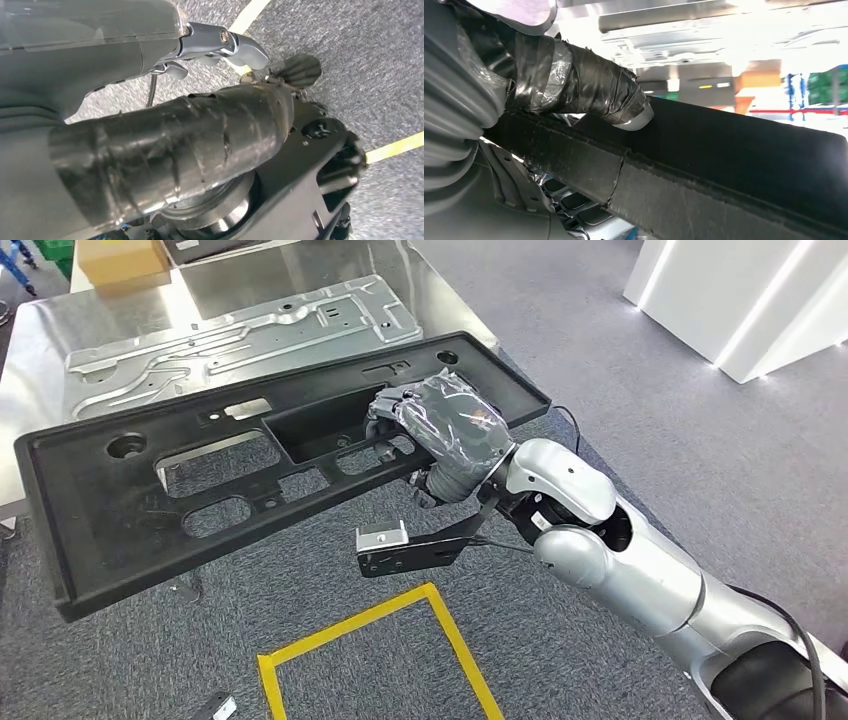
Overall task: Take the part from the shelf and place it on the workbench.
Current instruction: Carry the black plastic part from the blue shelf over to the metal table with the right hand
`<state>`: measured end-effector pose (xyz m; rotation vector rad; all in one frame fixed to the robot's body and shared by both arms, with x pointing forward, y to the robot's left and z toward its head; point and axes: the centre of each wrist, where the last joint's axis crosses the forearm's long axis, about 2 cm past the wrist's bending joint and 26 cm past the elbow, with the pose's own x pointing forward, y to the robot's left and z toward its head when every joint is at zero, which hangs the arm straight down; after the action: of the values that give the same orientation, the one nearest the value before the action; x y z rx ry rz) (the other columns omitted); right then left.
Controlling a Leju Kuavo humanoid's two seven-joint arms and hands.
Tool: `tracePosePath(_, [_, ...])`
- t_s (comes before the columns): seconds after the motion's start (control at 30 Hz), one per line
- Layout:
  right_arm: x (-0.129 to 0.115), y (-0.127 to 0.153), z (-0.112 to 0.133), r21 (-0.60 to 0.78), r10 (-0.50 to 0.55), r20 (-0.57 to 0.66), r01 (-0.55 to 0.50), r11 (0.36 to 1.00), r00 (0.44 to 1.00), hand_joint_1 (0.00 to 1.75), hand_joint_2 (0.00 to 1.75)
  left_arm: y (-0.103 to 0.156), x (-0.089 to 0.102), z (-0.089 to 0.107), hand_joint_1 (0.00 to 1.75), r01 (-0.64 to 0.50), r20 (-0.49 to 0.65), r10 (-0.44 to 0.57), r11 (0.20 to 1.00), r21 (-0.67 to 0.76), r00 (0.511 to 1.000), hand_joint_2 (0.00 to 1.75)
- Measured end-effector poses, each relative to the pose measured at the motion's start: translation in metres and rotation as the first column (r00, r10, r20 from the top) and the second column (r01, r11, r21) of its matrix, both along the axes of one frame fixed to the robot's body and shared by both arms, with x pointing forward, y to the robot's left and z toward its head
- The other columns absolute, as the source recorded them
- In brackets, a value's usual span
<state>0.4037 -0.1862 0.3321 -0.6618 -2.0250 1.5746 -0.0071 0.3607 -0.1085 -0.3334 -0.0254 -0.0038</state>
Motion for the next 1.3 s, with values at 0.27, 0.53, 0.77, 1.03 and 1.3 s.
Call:
tracePosePath(0.27, [0.0, 0.002, 0.003, 0.003, 0.003, 0.005, -0.003, 1.0, 1.0, 1.75, 1.75, 0.0, -0.005, 0.0, 0.0, -0.012, 0.017, 0.013, 0.999, -0.036, 1.0, 0.0])
tracePosePath(0.53, [0.001, 0.002, -0.001, 0.0, -0.001, -0.009, 0.001, 1.0, 1.0, 1.75, 1.75, 0.001, -0.006, 0.001, 0.0, -0.018, 0.021, 0.019, 0.999, -0.039, 1.0, 0.0])
tracePosePath(0.77, [0.002, 0.003, 0.001, -0.002, -0.001, -0.011, 0.001, 1.0, 1.0, 1.75, 1.75, 0.002, -0.009, 0.001, 0.0, -0.022, 0.015, 0.022, 0.999, -0.037, 1.0, 0.0])
tracePosePath(1.03, [0.003, 0.003, -0.001, -0.015, -0.018, -0.01, 0.018, 1.0, 1.0, 1.75, 1.75, 0.003, -0.008, 0.001, 0.0, -0.022, 0.014, 0.023, 0.999, -0.036, 1.0, 0.0])
tracePosePath(1.3, [0.006, 0.008, 0.015, -0.015, -0.016, 0.034, 0.017, 1.0, 0.999, 1.75, 1.75, 0.008, -0.009, 0.002, 0.0, -0.025, 0.009, 0.026, 0.999, -0.027, 1.0, 0.0])
